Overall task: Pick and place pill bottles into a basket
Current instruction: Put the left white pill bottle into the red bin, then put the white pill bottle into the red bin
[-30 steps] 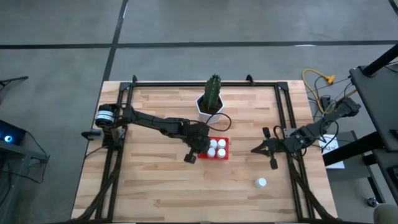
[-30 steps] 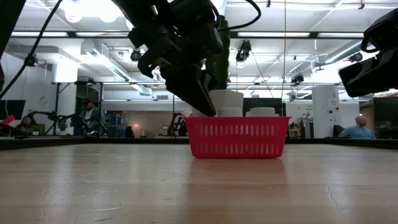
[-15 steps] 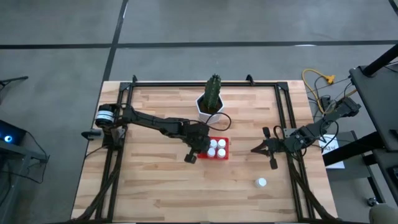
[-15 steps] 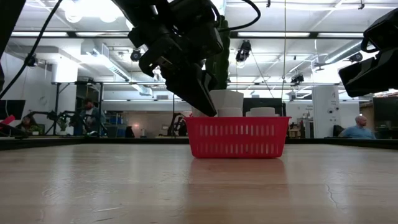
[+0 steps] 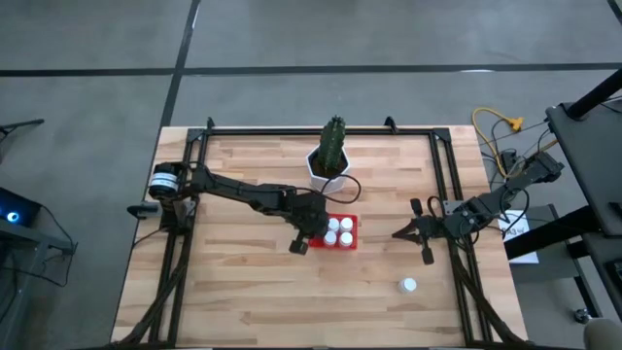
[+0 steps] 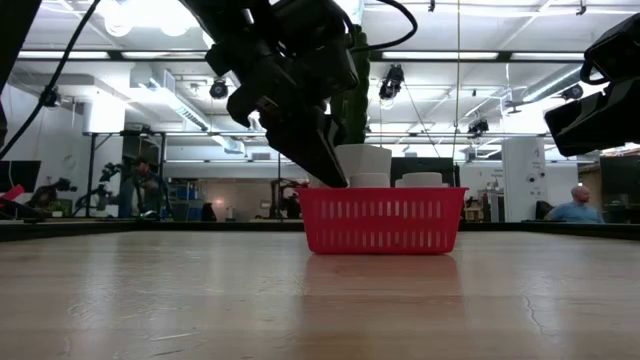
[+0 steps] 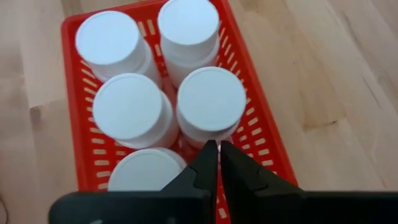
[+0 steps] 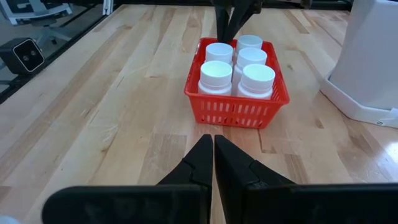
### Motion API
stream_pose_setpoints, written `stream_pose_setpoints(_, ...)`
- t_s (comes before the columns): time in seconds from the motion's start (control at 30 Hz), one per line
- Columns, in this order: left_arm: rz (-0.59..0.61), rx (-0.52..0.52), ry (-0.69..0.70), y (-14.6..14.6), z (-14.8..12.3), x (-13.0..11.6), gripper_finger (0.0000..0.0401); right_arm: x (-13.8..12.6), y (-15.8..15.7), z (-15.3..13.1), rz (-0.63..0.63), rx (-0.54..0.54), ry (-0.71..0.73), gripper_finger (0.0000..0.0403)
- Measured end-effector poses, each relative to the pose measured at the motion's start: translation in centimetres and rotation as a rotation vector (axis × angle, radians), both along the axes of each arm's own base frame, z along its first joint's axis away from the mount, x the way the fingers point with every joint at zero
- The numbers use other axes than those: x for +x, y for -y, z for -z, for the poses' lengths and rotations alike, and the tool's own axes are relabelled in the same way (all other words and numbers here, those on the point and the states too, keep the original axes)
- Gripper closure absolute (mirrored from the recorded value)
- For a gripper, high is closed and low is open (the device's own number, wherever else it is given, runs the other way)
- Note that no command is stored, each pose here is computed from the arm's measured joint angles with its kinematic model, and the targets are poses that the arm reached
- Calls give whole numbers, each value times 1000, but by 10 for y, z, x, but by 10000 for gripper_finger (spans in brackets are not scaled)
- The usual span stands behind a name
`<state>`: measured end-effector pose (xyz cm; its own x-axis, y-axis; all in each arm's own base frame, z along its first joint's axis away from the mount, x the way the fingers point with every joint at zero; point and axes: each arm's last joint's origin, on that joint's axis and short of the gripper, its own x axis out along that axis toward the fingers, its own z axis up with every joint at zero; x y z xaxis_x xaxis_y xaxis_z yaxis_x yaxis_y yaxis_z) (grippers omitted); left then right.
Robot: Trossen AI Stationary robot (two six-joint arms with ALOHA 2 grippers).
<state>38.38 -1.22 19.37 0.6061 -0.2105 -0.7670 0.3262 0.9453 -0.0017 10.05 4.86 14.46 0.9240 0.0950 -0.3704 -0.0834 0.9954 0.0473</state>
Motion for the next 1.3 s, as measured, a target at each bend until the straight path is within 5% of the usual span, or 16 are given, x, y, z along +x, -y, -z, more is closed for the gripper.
stream_pose_setpoints(0.33, -4, -1, -43, 1, 21, 7, 400, 0, 0, 0, 2, 4, 1, 394)
stream_pose_setpoints(1.3, -16, -18, -35, 2, 1, 5, 400, 0, 0, 0, 0, 1, 3, 394)
